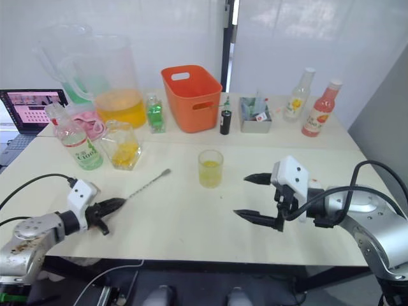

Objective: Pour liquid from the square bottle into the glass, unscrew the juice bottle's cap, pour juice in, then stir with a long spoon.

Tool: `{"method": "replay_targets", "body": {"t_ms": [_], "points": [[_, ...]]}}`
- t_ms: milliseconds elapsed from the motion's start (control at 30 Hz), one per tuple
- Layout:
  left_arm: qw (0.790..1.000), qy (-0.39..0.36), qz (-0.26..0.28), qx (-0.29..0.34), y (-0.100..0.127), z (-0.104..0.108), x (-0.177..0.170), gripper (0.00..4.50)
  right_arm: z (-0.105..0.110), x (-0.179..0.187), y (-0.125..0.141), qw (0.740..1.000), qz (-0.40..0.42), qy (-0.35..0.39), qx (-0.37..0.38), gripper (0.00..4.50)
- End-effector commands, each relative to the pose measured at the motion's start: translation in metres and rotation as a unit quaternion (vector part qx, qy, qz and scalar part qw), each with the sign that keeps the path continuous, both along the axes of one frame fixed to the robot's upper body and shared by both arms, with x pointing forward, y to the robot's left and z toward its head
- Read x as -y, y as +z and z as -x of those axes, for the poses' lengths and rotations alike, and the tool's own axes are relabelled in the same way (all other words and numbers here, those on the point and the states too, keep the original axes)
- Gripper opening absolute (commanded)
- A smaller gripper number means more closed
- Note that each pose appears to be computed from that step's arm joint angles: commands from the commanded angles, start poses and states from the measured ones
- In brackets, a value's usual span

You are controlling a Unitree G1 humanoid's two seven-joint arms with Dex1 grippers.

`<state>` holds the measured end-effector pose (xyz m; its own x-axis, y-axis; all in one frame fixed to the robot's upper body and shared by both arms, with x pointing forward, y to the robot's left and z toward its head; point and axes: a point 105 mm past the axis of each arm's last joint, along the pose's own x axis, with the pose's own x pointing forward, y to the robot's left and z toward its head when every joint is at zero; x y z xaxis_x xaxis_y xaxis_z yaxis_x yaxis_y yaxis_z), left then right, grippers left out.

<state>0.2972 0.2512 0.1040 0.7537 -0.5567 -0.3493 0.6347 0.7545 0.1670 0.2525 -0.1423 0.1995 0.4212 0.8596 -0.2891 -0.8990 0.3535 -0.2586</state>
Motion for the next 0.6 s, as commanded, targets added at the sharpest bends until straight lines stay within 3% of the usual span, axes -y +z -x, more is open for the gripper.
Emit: {"method": "replay_targets", "body": {"t_ms": [33, 100, 133, 400, 433, 500, 600], "points": [[0.999, -0.053, -0.012, 0.004, 0.003, 0.0, 0.01, 0.01, 0.002, -0.004, 0.008, 1.0, 0.001, 0.0, 0.024, 4.5], [0.998, -0.057, -0.024, -0.008, -0.005, -0.002, 0.009, 0.01, 0.002, -0.004, 0.007, 1.0, 0.001, -0.003, 0.024, 4.5], [0.998, -0.057, -0.024, -0.015, -0.008, -0.003, 0.008, 0.68, 0.002, -0.004, 0.007, 1.0, 0.003, -0.006, 0.025, 4.5], [0.995, -0.077, -0.007, -0.057, -0.001, 0.001, 0.011, 3.28, 0.002, -0.001, 0.004, 1.0, 0.006, -0.019, 0.023, 4.5], [0.995, -0.079, -0.004, -0.063, 0.001, 0.001, 0.011, 3.28, 0.002, -0.001, 0.003, 1.0, 0.006, -0.021, 0.022, 4.5], [0.991, -0.069, -0.068, -0.089, -0.002, 0.0, 0.001, 3.28, 0.001, -0.002, 0.002, 1.0, 0.002, -0.026, 0.017, 4.5], [0.986, -0.072, -0.103, -0.109, -0.002, 0.0, -0.001, 3.28, 0.001, -0.002, 0.001, 0.999, 0.003, -0.028, 0.015, 4.5]]}}
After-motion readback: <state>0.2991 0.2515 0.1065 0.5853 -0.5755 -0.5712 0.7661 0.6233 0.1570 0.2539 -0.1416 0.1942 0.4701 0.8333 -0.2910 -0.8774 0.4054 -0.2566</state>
